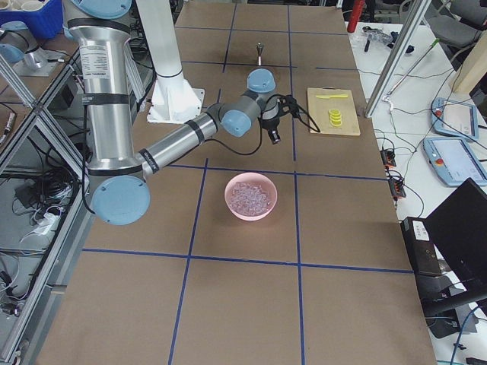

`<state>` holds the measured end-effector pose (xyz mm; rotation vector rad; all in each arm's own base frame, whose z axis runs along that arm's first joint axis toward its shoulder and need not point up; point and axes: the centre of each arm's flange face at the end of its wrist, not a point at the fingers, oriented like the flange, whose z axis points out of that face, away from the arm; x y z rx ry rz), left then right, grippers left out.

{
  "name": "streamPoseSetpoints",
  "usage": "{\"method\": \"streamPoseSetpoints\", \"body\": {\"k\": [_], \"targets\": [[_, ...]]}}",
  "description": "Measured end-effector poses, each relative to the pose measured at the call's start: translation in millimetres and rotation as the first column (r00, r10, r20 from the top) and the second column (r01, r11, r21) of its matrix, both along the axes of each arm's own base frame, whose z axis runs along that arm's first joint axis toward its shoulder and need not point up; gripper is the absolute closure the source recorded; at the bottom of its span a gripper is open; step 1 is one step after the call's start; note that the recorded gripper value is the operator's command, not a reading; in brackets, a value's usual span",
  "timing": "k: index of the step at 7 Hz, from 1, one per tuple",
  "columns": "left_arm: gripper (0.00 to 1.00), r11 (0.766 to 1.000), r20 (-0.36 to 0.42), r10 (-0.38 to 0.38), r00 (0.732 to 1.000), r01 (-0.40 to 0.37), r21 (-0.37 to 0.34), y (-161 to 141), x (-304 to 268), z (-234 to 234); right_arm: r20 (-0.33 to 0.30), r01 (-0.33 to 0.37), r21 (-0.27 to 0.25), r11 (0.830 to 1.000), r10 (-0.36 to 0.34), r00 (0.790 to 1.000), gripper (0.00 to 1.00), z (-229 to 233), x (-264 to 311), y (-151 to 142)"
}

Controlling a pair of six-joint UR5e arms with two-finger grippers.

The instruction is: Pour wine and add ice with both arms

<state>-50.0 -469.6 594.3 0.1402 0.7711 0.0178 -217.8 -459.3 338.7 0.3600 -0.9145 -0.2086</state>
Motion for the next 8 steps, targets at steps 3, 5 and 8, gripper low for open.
{"method": "streamPoseSetpoints", "body": {"k": [3,5,8], "targets": [[0.0,1.0,0.0,0.0,1.0,0.0,0.003,-0.4,-0.2,-1.2,0.067,-0.07,-0.111,0.991,0.077,0.995,1.0,-135.9,-75.0,2.3],[0.0,1.0,0.0,0.0,1.0,0.0,0.006,-1.3,0.0,-2.2,0.109,-0.09,-0.117,0.989,0.103,0.989,1.0,-188.4,-135.9,32.6],[0.0,1.0,-0.001,0.001,1.0,-0.001,0.008,-1.7,0.5,-2.7,0.125,-0.119,-0.147,0.982,0.137,0.983,1.0,-234.7,-213.2,76.2]]}}
